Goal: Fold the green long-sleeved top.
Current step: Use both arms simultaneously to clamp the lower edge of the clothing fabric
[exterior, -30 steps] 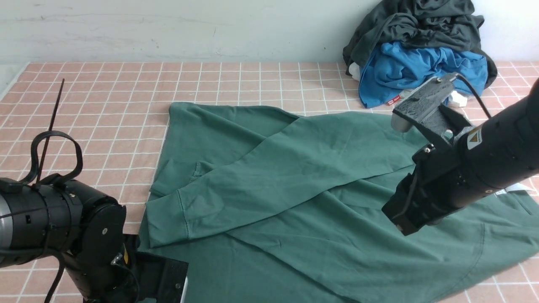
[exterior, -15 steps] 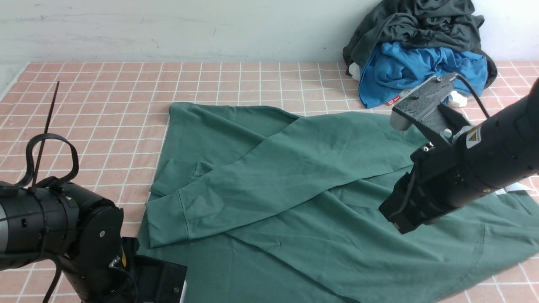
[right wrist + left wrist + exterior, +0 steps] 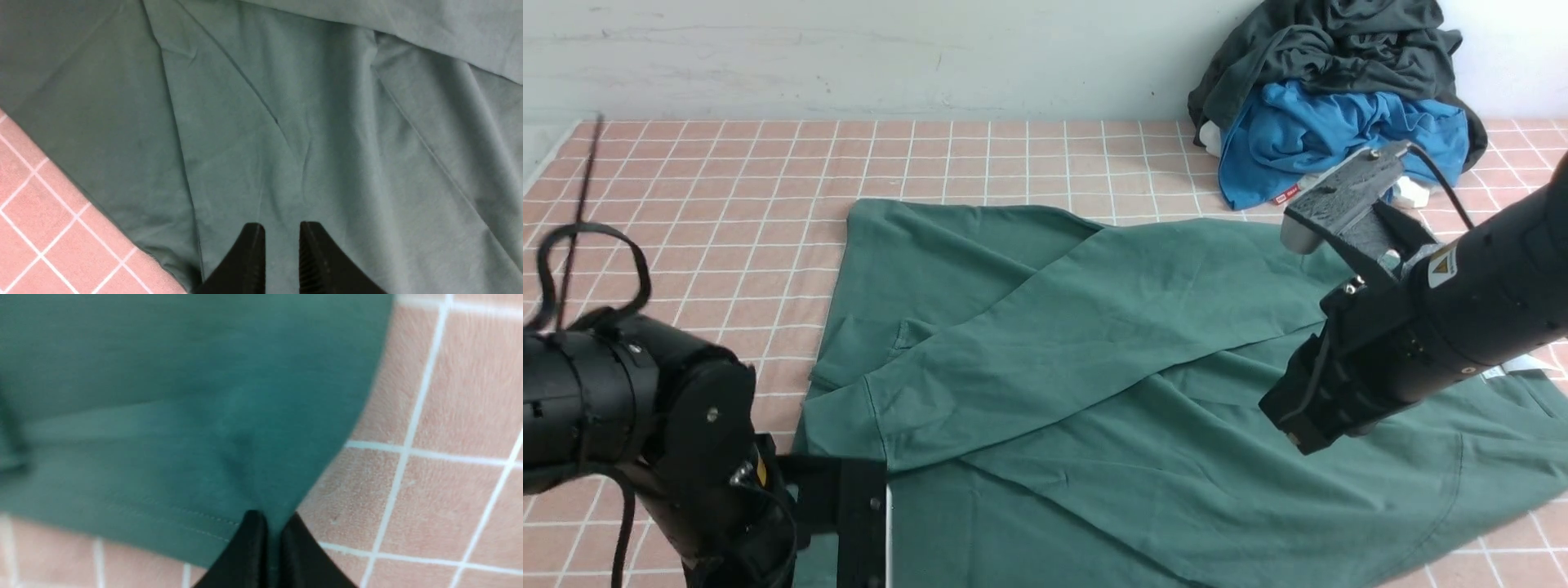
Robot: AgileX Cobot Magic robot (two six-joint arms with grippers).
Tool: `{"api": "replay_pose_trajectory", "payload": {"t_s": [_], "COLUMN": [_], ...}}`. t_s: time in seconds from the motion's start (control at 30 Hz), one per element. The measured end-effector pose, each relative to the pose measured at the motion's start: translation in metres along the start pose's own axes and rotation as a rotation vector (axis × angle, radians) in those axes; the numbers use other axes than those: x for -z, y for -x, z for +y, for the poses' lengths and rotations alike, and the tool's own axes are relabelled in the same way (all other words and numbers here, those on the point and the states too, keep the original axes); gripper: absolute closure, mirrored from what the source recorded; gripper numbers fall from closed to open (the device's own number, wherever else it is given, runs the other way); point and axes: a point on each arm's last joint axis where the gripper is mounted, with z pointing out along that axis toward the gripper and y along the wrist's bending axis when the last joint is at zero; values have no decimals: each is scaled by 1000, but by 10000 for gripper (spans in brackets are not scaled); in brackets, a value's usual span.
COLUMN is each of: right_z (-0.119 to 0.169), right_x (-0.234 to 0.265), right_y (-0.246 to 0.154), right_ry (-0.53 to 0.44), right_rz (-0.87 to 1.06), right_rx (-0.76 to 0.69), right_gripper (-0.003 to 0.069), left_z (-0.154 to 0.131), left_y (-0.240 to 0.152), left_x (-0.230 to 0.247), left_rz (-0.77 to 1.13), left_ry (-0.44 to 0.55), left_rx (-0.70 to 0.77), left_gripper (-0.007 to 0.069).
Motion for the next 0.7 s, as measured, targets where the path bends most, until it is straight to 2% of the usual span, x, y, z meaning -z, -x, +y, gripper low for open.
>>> {"api": "replay_pose_trajectory", "payload": {"t_s": [0.13,0.27,0.43,0.53,0.57,0.6,0.7], "right_z": [5,11,10,4,0,-1,-9], "right_x": [25,45,27,-1,-15,-17,-40], "right_y": [-3,-15,-58,-85,-97,-98,-110], "right_ry": [-26,-48,-67,-90,-110,-112,-155], "right_rz": [-66,-89,128,275,332,337,389], "right_rx": [44,94,232,303,344,349,438], "right_gripper": [540,540,510,433,376,368,260], "left_z": [2,1,5,9,10,10,10], "left_y": [-5,-18,-40,-43,-42,-42,-41], "left_x": [28,36,41,41,41,41,41], "left_rz": [-21,-6,-13,-64,-84,-87,-108], "left_ry": [22,-1,-40,-48,-47,-46,-59], "left_rx": [163,271,452,525,538,541,559], "left_gripper": [616,616,616,616,616,616,616]}}
